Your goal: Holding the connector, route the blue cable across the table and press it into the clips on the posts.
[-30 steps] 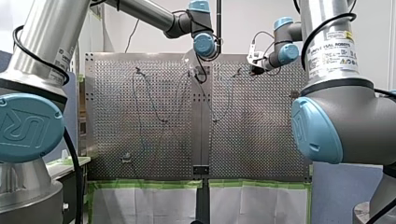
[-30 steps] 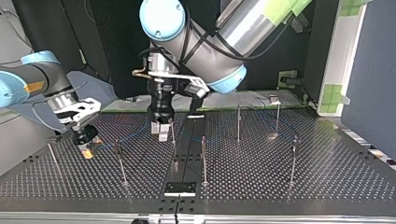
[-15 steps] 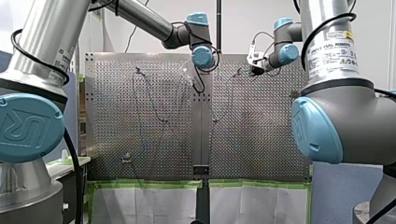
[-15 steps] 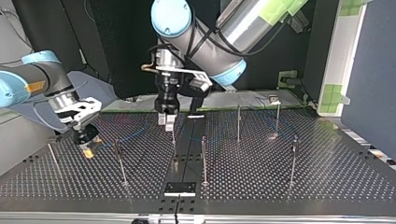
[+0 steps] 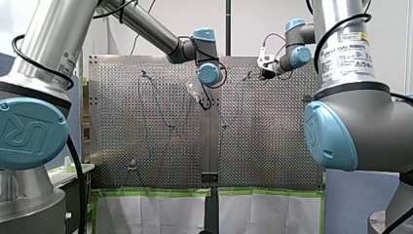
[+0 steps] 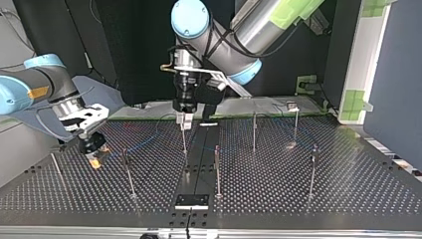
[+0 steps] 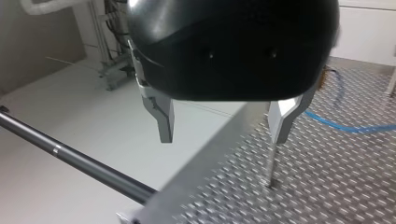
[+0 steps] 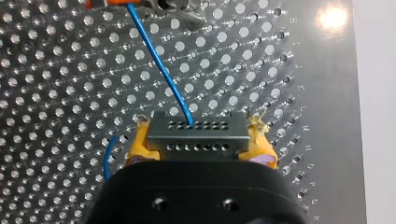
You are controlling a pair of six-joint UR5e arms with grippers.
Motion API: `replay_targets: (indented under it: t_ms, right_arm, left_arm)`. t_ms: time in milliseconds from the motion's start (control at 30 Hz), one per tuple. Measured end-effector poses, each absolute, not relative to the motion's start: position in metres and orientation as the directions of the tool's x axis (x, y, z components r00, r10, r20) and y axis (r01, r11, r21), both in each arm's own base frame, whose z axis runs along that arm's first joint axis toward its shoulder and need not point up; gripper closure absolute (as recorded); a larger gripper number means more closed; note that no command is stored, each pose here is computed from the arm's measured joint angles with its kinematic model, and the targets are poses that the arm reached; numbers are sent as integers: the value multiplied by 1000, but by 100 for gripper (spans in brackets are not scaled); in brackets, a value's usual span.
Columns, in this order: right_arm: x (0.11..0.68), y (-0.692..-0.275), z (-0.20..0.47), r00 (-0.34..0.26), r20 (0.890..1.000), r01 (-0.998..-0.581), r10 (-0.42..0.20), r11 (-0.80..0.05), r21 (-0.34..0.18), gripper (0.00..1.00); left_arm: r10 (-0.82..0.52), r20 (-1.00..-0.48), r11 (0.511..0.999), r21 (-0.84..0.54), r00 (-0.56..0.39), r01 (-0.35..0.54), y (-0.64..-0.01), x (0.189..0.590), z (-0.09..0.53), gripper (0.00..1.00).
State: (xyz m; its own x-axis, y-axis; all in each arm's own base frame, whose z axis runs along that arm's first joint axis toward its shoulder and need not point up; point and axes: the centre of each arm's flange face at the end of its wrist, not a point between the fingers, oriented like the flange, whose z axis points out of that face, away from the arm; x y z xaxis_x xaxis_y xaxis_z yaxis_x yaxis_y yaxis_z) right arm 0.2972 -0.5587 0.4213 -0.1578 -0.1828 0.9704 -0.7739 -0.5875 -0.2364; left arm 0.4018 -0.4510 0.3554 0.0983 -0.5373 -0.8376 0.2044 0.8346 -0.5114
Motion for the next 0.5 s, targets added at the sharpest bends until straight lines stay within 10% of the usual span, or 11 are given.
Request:
replay_targets:
  t_ms: [500]
  right_arm:
    - [297,-559,421,-157,971,-775,-182,-587,-235,100]
  left_arm:
    - [-485,-873,867,-473,52,157,-438,401,259,0]
